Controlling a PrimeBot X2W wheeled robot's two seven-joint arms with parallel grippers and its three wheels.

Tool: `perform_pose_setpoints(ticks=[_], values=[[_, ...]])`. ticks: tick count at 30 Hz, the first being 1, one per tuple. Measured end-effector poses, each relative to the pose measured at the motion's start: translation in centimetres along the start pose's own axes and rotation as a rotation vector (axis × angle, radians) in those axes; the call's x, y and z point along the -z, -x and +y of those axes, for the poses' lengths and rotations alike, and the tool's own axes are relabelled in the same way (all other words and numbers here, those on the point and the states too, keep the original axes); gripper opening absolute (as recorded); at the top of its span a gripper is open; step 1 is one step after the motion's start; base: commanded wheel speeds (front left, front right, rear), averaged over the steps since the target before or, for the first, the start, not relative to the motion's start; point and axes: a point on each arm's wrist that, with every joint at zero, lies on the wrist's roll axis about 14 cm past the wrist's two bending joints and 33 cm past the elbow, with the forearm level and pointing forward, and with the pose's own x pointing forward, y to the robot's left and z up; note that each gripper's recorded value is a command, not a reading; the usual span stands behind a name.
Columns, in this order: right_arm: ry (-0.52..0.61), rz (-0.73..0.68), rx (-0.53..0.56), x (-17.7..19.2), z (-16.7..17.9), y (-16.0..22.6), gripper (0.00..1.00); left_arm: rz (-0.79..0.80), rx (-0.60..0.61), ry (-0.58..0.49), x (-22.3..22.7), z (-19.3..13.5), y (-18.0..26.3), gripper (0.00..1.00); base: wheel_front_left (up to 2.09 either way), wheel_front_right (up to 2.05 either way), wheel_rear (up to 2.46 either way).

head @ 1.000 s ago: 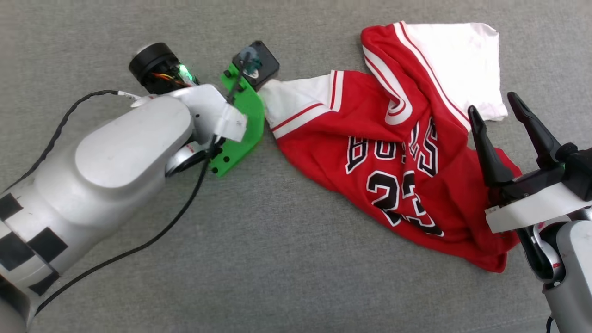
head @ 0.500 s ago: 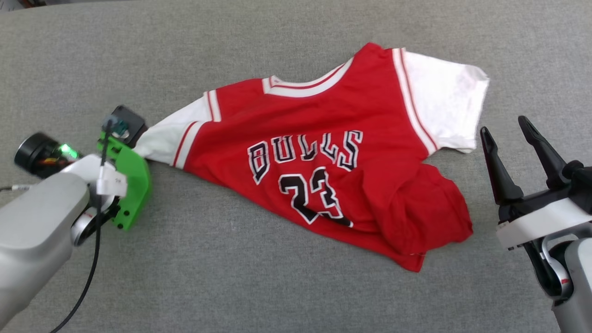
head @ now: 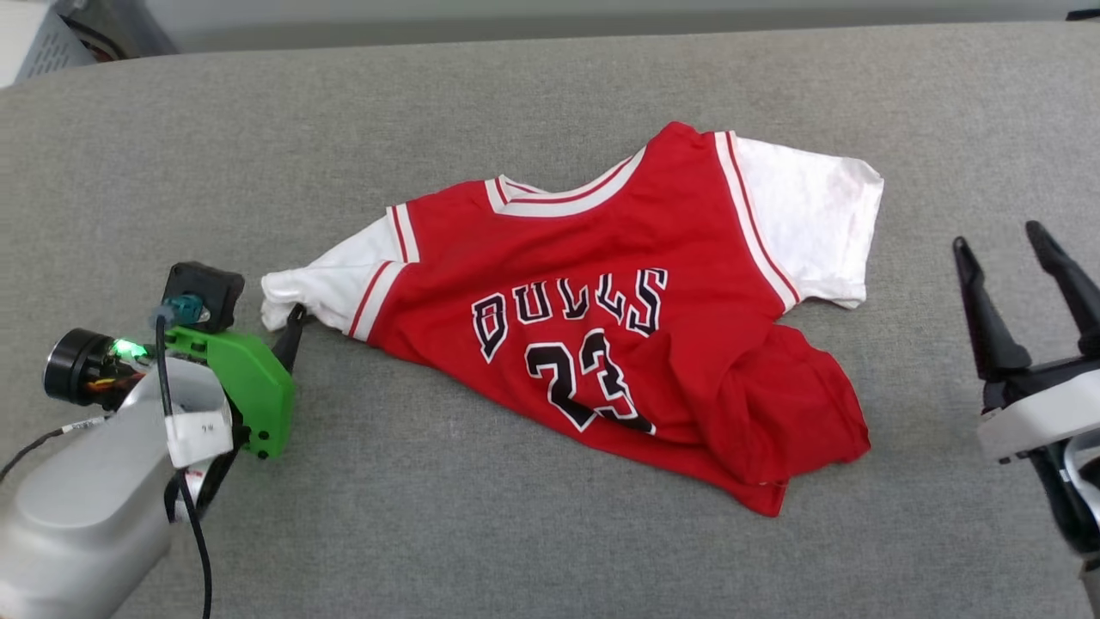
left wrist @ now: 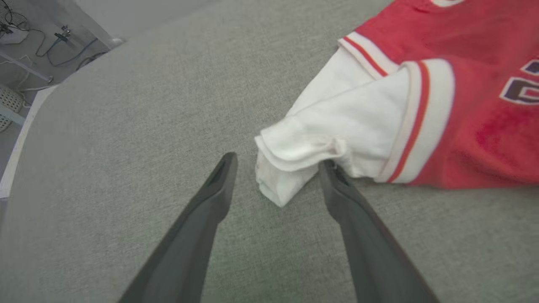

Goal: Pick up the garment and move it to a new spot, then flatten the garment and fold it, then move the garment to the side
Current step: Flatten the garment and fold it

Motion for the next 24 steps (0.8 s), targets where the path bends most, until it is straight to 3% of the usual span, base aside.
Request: perform_pose_setpoints(ticks=[9, 12, 17, 24], values=[[0.136, -0.073, -0.038, -6.2, -1.1, -2.2, 1.0, -0.297, -0.188, 0.076, -4.6, 0.6, 5.0, 1.0, 0.0, 0.0, 0.0], [0.187, -0.022, -0.083, -7.3, -0.7, -4.1, 1.0, -0.421, -0.254, 0.065, -7.7, 1.0, 6.9, 1.0, 0.0, 0.0, 0.0], [0.197, 0.195, -0.146, -5.6, -0.6, -6.7, 1.0, -0.56, -0.349, 0.057, -10.2, 1.1, 8.7, 1.0, 0.0, 0.0, 0.0], [0.158, 0.684, -0.164, 1.6, -2.6, -7.7, 1.0, -0.618, -0.428, 0.107, -9.6, 0.3, 9.1, 1.0, 0.0, 0.0, 0.0]])
